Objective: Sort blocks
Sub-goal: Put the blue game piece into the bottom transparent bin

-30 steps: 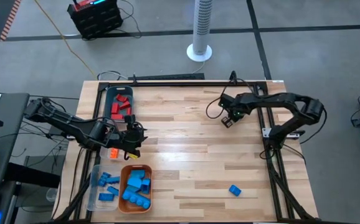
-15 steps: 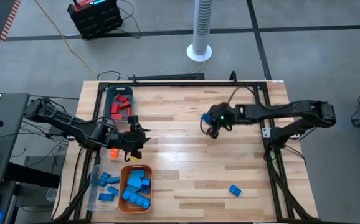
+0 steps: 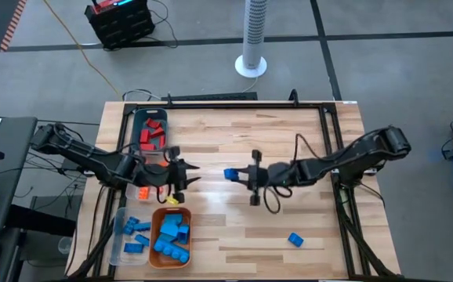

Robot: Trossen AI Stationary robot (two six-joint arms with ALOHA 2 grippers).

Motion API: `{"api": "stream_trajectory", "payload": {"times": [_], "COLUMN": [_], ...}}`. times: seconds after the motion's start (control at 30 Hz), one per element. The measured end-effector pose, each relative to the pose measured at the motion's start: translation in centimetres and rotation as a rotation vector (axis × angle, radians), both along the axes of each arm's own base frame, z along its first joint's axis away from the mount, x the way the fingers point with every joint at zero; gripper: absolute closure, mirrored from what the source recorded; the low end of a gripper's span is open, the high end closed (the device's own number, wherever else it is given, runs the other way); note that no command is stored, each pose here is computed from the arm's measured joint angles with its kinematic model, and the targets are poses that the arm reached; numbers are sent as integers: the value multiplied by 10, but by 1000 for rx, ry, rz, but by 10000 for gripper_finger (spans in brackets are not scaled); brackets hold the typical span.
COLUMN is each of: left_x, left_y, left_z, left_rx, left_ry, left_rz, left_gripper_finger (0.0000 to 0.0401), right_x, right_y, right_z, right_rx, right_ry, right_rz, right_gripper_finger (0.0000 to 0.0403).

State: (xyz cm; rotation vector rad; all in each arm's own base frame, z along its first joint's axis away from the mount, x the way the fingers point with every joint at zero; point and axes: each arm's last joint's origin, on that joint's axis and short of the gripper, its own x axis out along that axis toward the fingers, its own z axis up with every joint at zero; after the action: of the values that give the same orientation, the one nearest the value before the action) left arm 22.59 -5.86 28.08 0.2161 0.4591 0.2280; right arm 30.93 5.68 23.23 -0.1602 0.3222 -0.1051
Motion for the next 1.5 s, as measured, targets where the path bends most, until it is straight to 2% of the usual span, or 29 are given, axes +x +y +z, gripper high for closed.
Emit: {"api": "stream_trajectory", "payload": {"times": [0.1, 0.17, 0.37, 0.6, 0.87, 1.07, 1.17, 1.37, 1.5], "left_x": [3, 4, 17, 43, 62, 74, 75, 77, 78], "left_y": [-2, -5, -14, -23, -28, -29, -29, -22, -20], "left_z": [5, 8, 13, 7, -2, -11, -12, -13, -14], "left_rx": [-21, -47, -47, 40, 127, 209, 199, 108, 83], "left_ry": [-58, -81, -178, -302, -372, -398, -414, -430, -432], "left_rz": [-18, -66, -217, -241, -212, -108, -84, -21, -55], "left_gripper_finger": [257, 251, 204, 147, 141, 141, 141, 141, 154], "right_x": [1, 0, 0, 0, 0, 1, 1, 1, 1], "right_y": [12, 17, 23, 29, 33, 34, 34, 34, 35], "right_z": [-3, 1, 10, 11, 13, 15, 16, 18, 18], "right_rx": [-154, -195, -217, -202, -191, -180, -185, -204, -202], "right_ry": [7, -4, -31, -51, -74, -95, -97, -115, -119], "right_rz": [-43, -87, -98, -46, -24, 22, 23, 27, 29], "right_gripper_finger": [317, 317, 317, 316, 316, 316, 316, 316, 316]}}
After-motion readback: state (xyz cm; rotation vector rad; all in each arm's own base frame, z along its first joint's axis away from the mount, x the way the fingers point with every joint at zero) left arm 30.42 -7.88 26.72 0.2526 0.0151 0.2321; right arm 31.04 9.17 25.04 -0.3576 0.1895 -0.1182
